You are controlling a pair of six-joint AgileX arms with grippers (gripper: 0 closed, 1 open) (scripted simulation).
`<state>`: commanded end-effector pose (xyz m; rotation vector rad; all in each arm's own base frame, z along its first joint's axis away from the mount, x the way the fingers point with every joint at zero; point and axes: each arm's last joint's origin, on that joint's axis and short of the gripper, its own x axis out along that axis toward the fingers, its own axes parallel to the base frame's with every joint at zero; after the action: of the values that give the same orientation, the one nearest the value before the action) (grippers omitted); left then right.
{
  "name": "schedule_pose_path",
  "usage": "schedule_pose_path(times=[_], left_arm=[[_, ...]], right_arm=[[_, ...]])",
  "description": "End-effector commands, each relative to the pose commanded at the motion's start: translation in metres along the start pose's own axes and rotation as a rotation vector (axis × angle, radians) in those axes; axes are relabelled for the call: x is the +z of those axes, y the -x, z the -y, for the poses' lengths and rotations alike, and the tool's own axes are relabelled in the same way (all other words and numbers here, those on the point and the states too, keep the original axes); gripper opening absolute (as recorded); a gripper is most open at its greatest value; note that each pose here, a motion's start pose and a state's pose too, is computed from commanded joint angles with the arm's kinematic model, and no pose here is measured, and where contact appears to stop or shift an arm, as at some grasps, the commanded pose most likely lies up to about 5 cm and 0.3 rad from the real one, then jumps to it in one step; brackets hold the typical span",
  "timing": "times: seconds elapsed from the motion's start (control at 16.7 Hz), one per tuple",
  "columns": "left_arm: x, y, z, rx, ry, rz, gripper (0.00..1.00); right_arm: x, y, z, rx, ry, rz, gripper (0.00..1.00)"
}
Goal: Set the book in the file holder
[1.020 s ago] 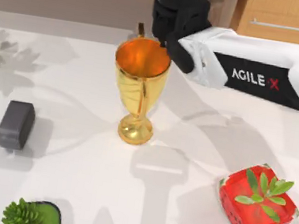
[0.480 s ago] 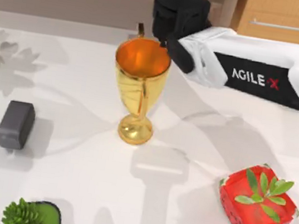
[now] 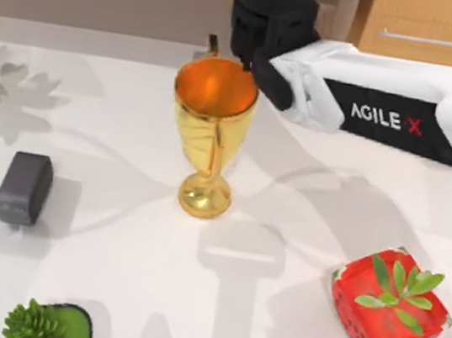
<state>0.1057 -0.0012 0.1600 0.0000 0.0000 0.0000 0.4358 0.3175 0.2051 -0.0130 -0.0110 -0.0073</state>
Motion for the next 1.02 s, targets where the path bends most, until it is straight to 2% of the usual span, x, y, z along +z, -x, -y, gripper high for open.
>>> schedule_pose_path(times=[0.78,1.02], left_arm=[[0.000,0.000,0.000,0.000,0.000,0.000,1.00],[0.000,0.000,0.000,0.000,0.000,0.000,1.00]], right_arm=[[0.014,0.001,-0.001,0.009,-0.005,-0.003,0.00],[0.031,0.012,0.011,0.088,-0.078,-0.016,0.00]])
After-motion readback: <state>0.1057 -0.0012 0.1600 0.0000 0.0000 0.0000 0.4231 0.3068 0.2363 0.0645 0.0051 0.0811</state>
